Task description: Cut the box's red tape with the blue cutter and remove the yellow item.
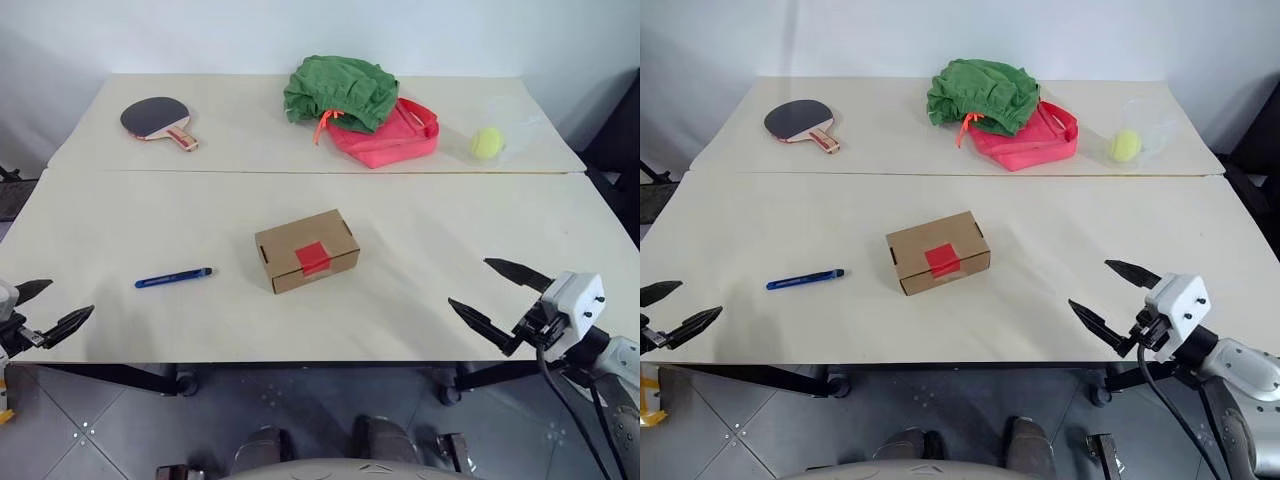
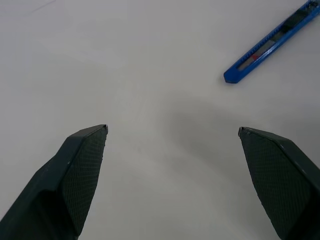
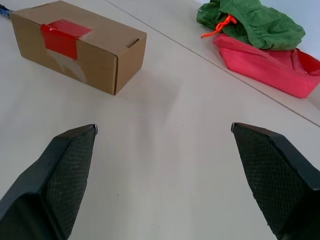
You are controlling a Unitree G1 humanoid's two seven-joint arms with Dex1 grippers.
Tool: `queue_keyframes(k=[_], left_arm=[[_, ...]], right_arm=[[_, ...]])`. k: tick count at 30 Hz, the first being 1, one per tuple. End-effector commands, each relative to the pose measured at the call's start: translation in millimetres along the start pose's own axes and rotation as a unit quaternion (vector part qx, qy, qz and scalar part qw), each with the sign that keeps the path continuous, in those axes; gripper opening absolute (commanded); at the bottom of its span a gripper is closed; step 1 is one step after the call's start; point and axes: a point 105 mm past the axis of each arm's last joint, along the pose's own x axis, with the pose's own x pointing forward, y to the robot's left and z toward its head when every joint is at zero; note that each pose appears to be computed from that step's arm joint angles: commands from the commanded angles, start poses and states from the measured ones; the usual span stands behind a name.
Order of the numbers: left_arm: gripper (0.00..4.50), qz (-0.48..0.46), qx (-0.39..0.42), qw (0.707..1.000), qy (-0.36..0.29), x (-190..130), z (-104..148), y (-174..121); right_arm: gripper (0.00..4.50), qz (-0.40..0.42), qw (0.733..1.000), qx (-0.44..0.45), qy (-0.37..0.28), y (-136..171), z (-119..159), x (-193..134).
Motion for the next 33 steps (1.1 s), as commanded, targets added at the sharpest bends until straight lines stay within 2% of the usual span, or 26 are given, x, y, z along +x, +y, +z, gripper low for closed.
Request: queue_keyframes(k=[1, 4, 8, 9, 12, 16, 20, 22, 24, 29, 33], left_arm=[[4.43, 0.012, 0.005, 1.0, -0.018, -6, 9, 3], [4.43, 0.007, -0.003, 1.0, -0.029, -3, 15, 0], [4.43, -0.034, 0.001, 0.998, -0.054, 11, 41, -7], [4.27, -0.049, 0.016, 0.997, -0.06, 19, 52, -11], [3.64, -0.094, 0.058, 0.991, -0.08, 45, 85, -27], [2.36, -0.133, 0.132, 0.979, -0.083, 114, 116, -54], [1.21, -0.157, 0.172, 0.97, -0.075, 159, 127, -76], [0.56, -0.151, 0.162, 0.971, -0.084, 175, 137, -81], [0.01, -0.189, 0.155, 0.966, -0.089, 188, 144, -100], [0.01, -0.254, 0.193, 0.943, -0.091, 204, 151, -137], [0.01, -0.362, 0.207, 0.906, -0.074, 194, 140, -172]], right_arm=[[4.5, 0.01, 1.0, -0.006, -0.012, 3, 4, 1], [4.5, 0.024, 1.0, 0.009, -0.011, 7, 3, 4], [4.5, 0.062, 0.997, 0.047, -0.027, 19, 16, 18], [4.5, 0.086, 0.995, 0.051, -0.021, 26, 18, 21], [3.97, 0.142, 0.988, 0.063, -0.008, 44, 21, 29], [2.55, 0.173, 0.984, 0.041, 0.009, 68, 15, 64], [1.27, 0.168, 0.985, 0.019, 0.042, 78, -3, 96], [0.55, 0.166, 0.984, 0.014, 0.059, 82, -11, 109], [0.0, 0.163, 0.984, 0.014, 0.072, 88, -16, 123], [0.0, 0.133, 0.987, 0.034, 0.084, 86, -17, 144], [0.0, 0.108, 0.99, 0.04, 0.085, 74, -12, 143]])
